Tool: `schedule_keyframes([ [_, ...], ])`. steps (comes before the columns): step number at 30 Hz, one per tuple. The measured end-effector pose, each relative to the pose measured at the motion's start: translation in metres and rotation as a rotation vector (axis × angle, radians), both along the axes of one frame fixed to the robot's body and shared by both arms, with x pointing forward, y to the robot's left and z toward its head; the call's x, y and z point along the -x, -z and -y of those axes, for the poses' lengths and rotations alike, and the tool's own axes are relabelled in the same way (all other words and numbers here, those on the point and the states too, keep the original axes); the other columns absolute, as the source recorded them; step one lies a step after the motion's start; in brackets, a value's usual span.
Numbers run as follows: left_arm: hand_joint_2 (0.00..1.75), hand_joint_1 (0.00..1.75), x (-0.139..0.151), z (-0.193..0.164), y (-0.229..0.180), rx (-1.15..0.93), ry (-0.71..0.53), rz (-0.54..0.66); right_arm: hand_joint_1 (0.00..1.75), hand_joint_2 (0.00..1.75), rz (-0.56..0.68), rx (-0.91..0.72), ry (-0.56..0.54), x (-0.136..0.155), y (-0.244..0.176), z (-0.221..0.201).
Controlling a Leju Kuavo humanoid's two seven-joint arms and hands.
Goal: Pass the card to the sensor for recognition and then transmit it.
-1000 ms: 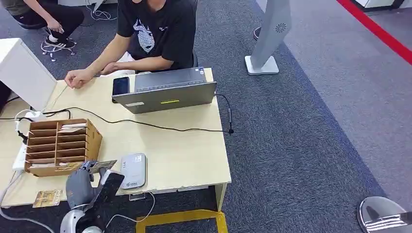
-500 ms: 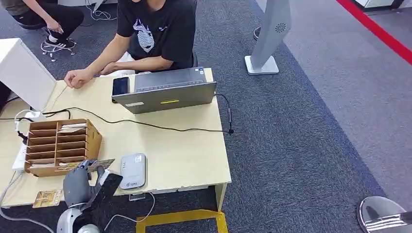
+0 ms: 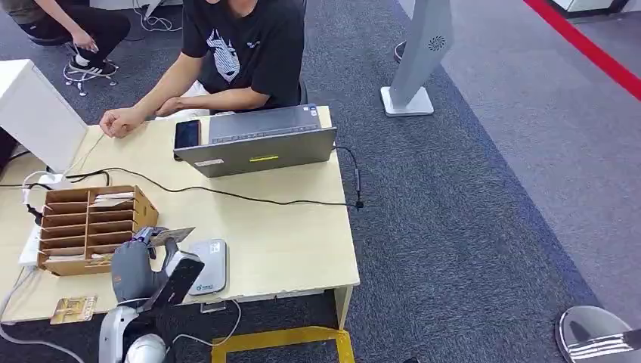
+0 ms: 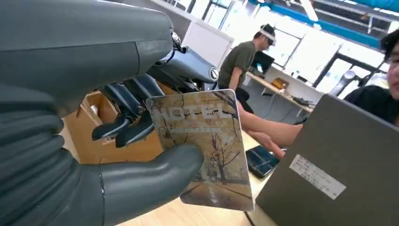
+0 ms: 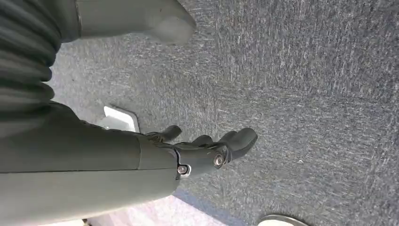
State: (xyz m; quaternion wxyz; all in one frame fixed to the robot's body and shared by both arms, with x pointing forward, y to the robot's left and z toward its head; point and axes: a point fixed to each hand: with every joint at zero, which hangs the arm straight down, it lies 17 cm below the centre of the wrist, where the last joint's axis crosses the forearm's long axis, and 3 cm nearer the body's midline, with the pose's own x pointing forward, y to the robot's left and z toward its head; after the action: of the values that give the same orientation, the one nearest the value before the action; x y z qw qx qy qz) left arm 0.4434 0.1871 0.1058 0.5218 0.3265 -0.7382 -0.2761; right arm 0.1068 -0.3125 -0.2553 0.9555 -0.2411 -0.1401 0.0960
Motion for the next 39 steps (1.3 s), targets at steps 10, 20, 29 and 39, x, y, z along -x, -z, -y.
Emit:
schedule_keyframes([
  [10,1.75,1.75,0.001,-0.018,0.044,-0.020,-0.069,-0.096,0.00,1.75,-0.007,0.000,0.029,0.004,0.001,0.002],
  [20,1.75,1.75,-0.003,-0.038,0.067,-0.056,-0.091,-0.126,0.00,1.75,0.024,-0.007,0.090,-0.005,-0.001,0.009],
  [29,1.75,1.75,-0.005,-0.042,0.080,-0.029,-0.099,-0.151,0.00,1.75,0.035,-0.009,0.139,-0.002,0.000,0.015],
  [39,1.75,1.75,-0.004,-0.043,0.090,-0.010,-0.108,-0.192,0.00,1.75,0.033,-0.012,0.173,0.005,0.003,0.014],
])
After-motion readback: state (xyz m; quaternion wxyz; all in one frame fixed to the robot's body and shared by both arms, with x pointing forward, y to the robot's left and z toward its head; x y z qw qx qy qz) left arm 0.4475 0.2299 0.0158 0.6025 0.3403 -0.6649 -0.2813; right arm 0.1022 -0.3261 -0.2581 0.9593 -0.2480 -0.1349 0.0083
